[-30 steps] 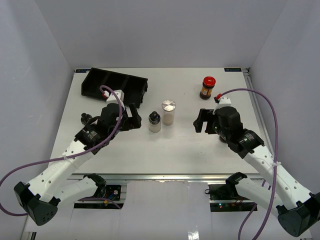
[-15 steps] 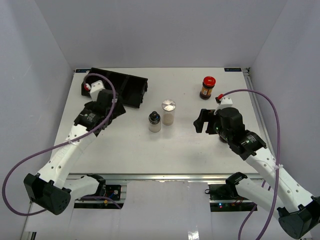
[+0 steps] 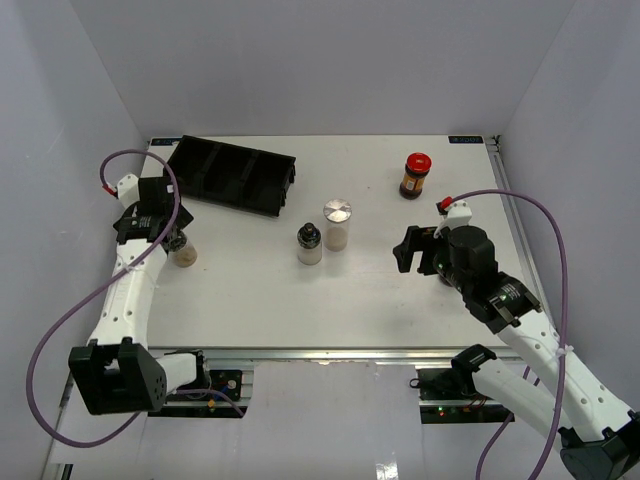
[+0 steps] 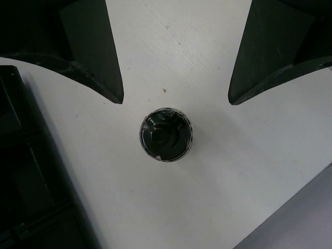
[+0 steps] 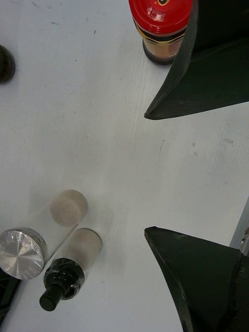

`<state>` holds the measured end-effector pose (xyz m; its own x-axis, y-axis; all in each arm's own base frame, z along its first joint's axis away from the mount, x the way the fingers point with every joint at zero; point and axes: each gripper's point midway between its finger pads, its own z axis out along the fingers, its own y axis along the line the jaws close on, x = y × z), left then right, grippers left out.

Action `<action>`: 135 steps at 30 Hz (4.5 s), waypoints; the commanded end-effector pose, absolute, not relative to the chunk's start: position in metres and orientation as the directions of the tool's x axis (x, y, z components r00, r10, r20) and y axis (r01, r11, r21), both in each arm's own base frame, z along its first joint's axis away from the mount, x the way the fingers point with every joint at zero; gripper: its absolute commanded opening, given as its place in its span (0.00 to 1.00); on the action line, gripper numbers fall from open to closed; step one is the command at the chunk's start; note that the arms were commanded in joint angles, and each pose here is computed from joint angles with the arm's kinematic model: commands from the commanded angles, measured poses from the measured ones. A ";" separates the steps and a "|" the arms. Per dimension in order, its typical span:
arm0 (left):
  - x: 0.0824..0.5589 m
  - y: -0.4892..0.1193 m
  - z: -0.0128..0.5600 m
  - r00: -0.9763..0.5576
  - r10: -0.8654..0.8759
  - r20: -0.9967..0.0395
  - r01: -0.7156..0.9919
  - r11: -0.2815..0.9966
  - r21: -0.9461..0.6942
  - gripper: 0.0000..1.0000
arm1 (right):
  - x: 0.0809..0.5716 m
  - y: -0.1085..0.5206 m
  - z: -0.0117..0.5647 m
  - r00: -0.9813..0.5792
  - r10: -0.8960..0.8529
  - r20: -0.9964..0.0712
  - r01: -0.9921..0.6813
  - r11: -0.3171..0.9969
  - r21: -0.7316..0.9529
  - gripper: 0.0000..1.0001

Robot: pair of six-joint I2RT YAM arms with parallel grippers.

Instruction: Organize the condiment bottles

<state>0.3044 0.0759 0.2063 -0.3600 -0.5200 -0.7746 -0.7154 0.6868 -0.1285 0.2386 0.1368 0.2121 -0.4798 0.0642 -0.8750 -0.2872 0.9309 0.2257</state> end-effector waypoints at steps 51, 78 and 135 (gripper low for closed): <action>0.490 0.102 0.271 -0.351 -0.511 -0.785 -0.604 0.764 -0.227 0.00 | 0.231 0.148 0.226 -0.397 0.051 -0.916 -0.406 0.886 0.226 0.90; 0.624 0.095 0.209 -0.358 -0.290 -0.887 -0.488 0.868 -0.087 0.00 | 0.230 0.156 0.199 -0.469 0.017 -0.883 -0.418 0.876 0.239 0.90; 0.440 -0.168 0.277 -0.543 -0.054 -0.838 0.255 0.940 -0.225 0.98 | 0.229 0.162 0.204 -0.457 -0.006 -0.890 -0.460 0.857 0.231 0.90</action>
<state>0.5144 -0.0329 0.3110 -0.3908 -0.2058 -0.8972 -0.1230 0.9776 -0.1707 0.2215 0.1572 0.1841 -0.5097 -0.0210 -0.8601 -0.4374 0.8672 0.2380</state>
